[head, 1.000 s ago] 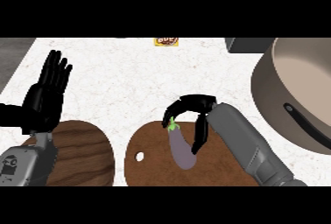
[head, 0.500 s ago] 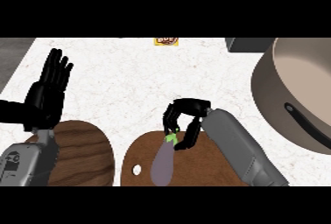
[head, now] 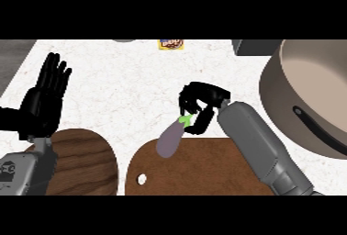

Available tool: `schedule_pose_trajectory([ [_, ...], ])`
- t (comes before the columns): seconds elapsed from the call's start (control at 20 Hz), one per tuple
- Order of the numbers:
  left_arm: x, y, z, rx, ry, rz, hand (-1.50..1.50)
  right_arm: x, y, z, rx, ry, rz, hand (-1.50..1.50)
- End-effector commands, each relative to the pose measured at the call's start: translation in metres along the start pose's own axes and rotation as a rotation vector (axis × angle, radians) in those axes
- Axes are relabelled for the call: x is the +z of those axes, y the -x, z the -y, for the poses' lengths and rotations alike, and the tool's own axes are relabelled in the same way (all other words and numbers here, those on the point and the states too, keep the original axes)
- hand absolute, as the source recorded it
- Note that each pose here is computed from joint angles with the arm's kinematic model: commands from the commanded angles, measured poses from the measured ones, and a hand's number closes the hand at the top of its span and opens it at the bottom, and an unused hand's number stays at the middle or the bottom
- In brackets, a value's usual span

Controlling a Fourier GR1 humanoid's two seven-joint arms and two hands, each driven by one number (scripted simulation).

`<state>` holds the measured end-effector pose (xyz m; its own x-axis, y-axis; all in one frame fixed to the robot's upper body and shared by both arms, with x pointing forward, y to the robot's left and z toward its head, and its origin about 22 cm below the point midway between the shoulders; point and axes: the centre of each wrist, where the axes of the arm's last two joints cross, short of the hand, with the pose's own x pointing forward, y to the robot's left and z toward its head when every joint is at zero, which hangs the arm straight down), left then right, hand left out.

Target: Pick the eggplant from the cutting board and place it in the pot

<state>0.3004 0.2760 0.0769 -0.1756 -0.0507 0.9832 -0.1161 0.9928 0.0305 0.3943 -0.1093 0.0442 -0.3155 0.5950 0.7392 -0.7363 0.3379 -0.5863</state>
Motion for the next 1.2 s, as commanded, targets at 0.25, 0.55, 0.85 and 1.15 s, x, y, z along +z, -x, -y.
schedule_pose_trajectory([
  [0.25, 0.013, 0.02, -0.019, -0.024, -0.068, -0.072, 0.0, -0.008, -0.085, 0.0, 0.441, 0.627, -0.155, 1.5],
  [0.55, 0.009, 0.007, -0.019, -0.023, -0.094, -0.026, 0.0, 0.021, -0.111, 0.007, 0.467, 1.017, -0.264, 1.5],
  [0.85, 0.017, 0.009, -0.027, -0.024, -0.053, -0.007, 0.0, 0.087, -0.116, 0.015, 0.483, 1.28, -0.39, 1.5],
  [1.15, 0.014, 0.005, -0.014, -0.001, -0.036, -0.007, 0.0, 0.182, -0.094, 0.013, 0.523, 1.321, -0.548, 1.5],
])
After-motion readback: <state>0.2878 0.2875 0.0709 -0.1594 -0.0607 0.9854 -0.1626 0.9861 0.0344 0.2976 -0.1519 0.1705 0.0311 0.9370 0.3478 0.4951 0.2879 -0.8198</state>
